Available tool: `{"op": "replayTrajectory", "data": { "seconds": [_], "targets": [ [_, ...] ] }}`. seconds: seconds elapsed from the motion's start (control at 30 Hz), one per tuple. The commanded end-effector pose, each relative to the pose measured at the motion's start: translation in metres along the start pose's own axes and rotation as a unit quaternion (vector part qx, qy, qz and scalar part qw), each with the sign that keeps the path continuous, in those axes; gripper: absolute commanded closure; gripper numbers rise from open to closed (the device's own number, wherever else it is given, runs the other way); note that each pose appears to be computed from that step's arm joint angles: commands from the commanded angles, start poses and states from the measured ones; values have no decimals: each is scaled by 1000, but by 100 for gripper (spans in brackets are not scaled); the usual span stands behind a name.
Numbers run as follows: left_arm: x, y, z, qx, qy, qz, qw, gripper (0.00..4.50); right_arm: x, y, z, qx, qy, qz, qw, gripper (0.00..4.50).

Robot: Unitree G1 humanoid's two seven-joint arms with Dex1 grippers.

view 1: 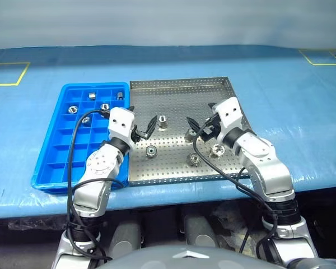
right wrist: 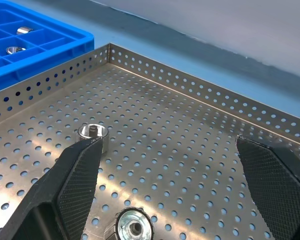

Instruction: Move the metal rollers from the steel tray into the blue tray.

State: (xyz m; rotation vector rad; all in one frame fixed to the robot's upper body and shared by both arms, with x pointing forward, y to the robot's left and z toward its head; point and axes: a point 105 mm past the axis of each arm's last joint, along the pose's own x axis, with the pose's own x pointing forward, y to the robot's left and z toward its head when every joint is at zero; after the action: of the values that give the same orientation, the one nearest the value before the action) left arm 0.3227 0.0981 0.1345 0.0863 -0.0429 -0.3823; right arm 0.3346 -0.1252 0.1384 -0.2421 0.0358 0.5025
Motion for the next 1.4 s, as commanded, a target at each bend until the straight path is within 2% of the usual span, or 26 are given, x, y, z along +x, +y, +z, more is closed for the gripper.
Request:
{"op": "replayTrajectory", "data": {
  "seconds": [0.03, 0.17, 0.23, 0.4, 0.63, 1.03, 1.4],
  "targets": [
    [9, 7, 1, 6, 9, 39, 999, 32, -2, 0, 16, -8, -30, -3, 999, 1],
    [29, -2, -13, -74, 53, 52, 995, 32, -5, -2, 16, -4, -36, -12, 999, 1],
    [38, -6, -19, -88, 71, 52, 992, 32, -5, -2, 16, -2, -35, -15, 999, 1],
    [72, -28, -29, -88, 115, 23, 989, 32, -6, 2, 18, -3, -41, -13, 999, 1],
    [96, -33, -36, -49, 145, 20, 988, 32, -12, -3, 18, -1, -43, -33, 999, 1],
    [93, -36, -54, -27, 184, 9, 982, 32, -21, -4, 17, -6, -38, -22, 999, 1],
    [76, -16, -67, -37, 199, 51, 978, 32, -17, -7, 16, -5, -36, -30, 999, 1]
  ]
}}
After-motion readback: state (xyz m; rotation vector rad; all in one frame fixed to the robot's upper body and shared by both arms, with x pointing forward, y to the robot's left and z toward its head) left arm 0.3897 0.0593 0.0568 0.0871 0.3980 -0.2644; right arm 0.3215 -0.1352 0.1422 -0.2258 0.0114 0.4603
